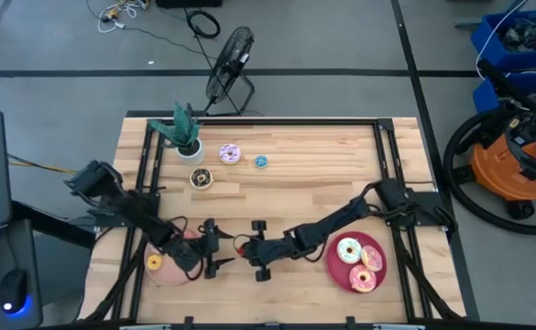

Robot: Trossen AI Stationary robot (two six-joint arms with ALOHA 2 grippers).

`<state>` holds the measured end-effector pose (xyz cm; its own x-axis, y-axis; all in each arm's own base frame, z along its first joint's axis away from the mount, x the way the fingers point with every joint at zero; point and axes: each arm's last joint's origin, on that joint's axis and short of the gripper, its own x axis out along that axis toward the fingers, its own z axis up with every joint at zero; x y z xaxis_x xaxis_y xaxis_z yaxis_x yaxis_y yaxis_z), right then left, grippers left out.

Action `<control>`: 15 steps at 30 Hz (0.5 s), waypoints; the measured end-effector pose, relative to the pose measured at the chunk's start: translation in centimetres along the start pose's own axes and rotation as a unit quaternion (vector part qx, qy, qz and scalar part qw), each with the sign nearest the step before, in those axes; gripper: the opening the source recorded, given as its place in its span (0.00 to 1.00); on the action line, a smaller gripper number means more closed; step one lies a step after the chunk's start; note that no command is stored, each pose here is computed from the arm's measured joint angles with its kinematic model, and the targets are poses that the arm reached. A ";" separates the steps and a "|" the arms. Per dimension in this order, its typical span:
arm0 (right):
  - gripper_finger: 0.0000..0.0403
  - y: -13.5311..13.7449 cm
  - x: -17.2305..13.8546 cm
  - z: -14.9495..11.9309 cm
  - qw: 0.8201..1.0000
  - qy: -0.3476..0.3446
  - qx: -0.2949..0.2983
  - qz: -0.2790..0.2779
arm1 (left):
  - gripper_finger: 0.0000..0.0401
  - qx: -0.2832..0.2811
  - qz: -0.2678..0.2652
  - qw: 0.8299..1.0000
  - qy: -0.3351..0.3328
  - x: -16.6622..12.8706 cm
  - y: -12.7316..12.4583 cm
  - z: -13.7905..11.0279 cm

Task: Pick & Place donuts
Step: Put the small red donut on the light pink plate

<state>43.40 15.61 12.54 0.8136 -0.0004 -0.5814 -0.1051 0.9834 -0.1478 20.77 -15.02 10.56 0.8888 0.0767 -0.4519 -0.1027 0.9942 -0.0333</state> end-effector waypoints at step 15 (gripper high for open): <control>0.81 0.4 0.4 -1.1 0.999 0.036 0.011 0.021 | 0.83 0.010 -0.050 0.998 -0.021 0.8 -0.6 0.0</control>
<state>43.01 15.78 11.37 0.7651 0.0286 -0.6433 -0.1255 0.9865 -0.1054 21.55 -15.57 10.17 0.9125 -0.0199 -0.4085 -0.0045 0.9983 -0.0588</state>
